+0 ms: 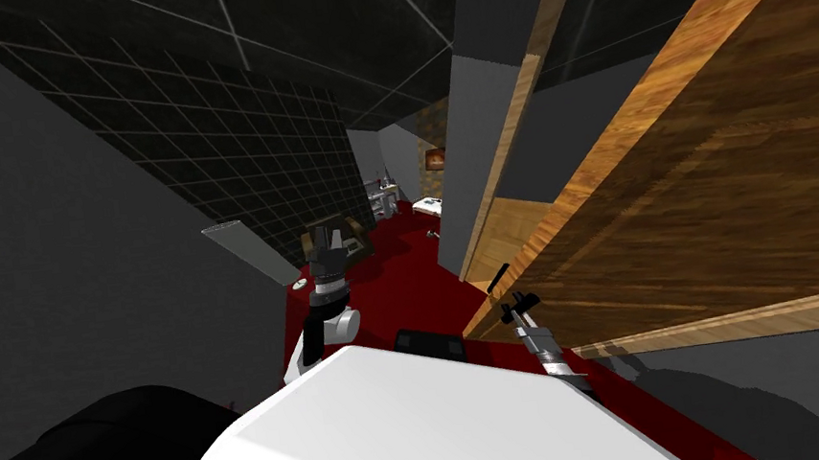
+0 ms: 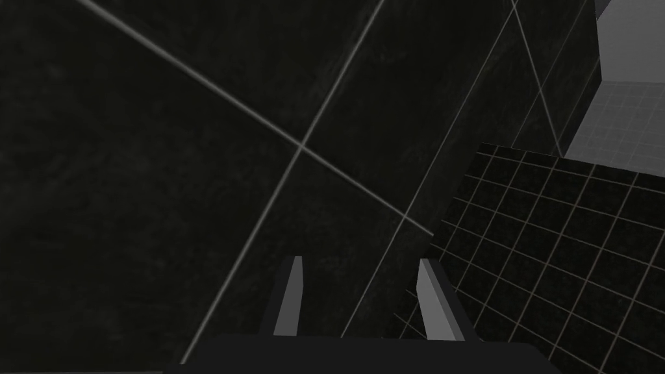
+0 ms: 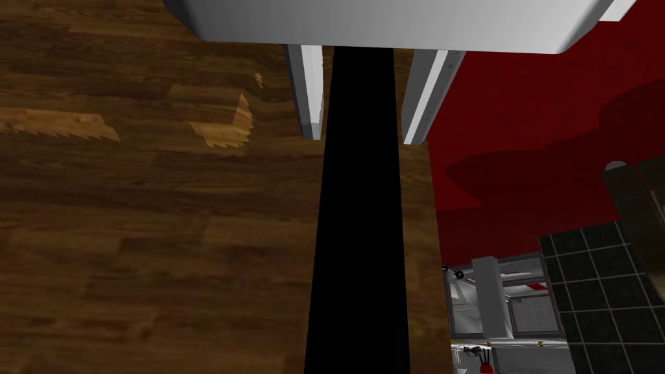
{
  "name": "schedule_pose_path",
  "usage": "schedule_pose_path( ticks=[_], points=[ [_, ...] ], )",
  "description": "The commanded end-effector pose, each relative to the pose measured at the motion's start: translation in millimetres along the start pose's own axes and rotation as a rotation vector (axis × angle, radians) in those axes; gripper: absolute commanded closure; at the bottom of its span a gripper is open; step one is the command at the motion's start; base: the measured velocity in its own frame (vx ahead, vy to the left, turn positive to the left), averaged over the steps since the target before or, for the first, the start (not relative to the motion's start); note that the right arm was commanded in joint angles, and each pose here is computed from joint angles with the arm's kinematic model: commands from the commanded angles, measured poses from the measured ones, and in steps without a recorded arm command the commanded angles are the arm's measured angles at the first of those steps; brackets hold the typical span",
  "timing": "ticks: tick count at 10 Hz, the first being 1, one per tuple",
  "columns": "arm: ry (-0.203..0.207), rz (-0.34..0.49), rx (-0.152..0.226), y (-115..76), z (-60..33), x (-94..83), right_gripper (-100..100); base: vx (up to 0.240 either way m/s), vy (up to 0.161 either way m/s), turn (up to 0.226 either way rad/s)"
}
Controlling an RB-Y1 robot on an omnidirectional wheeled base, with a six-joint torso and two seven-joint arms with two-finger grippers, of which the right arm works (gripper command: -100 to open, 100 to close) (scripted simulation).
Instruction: Pull the door open
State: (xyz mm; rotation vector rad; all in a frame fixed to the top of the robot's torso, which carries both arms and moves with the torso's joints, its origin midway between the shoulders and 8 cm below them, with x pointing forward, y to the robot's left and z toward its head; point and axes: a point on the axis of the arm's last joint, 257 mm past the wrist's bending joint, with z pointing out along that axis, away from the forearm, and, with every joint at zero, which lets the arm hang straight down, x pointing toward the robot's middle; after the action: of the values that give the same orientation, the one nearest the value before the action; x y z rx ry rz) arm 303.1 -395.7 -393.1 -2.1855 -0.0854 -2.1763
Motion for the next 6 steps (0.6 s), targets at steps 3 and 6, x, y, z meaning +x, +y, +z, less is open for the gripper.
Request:
schedule_pose_path(
  ticks=[3,6],
  points=[
    [0.002,0.000,0.012,2.5,-8.8,0.3,100,-0.215,-0.054,0.170],
    [0.003,-0.001,0.024,4.8,-16.8,0.8,100,-0.193,-0.075,0.164]
  ],
)
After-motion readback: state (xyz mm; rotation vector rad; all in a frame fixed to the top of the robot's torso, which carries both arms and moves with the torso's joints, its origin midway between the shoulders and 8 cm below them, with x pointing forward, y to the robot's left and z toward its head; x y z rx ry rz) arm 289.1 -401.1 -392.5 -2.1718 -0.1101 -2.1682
